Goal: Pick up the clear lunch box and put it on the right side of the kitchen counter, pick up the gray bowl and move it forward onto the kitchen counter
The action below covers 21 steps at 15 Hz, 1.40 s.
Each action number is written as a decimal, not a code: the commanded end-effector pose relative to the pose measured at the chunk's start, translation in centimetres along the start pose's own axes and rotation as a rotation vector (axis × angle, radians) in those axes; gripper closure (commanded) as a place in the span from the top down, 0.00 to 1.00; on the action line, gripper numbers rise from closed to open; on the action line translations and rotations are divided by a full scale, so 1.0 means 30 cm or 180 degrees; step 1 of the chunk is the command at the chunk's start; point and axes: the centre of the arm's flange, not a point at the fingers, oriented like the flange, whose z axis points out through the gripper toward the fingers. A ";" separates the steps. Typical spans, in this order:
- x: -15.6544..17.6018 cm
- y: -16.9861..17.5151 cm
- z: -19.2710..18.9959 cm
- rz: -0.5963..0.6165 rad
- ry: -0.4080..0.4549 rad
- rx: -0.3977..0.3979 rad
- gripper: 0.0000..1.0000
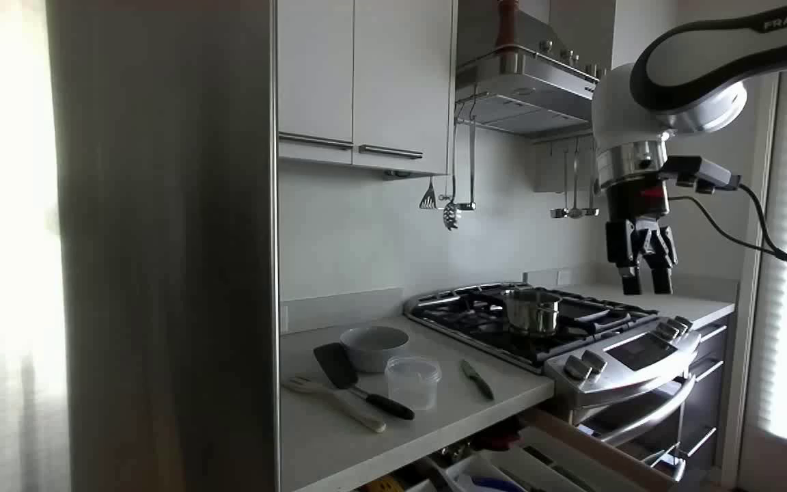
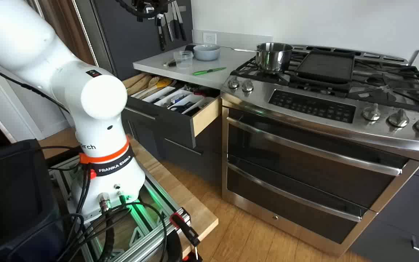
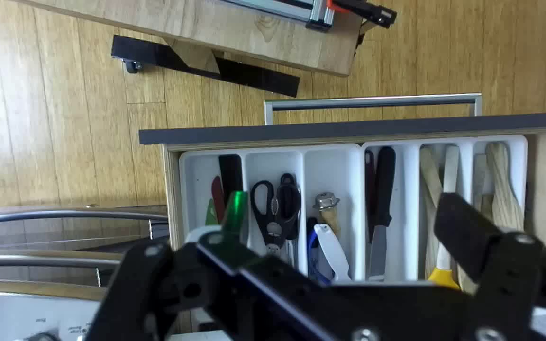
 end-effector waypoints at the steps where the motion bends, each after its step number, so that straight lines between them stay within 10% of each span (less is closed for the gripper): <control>1: 0.000 0.000 0.000 0.0000 0.0000 0.0000 1.00; 9: 0.000 0.000 0.000 0.0000 0.0000 0.0000 1.00; 21: 0.742 -0.353 0.077 -0.0949 0.0326 -0.0398 1.00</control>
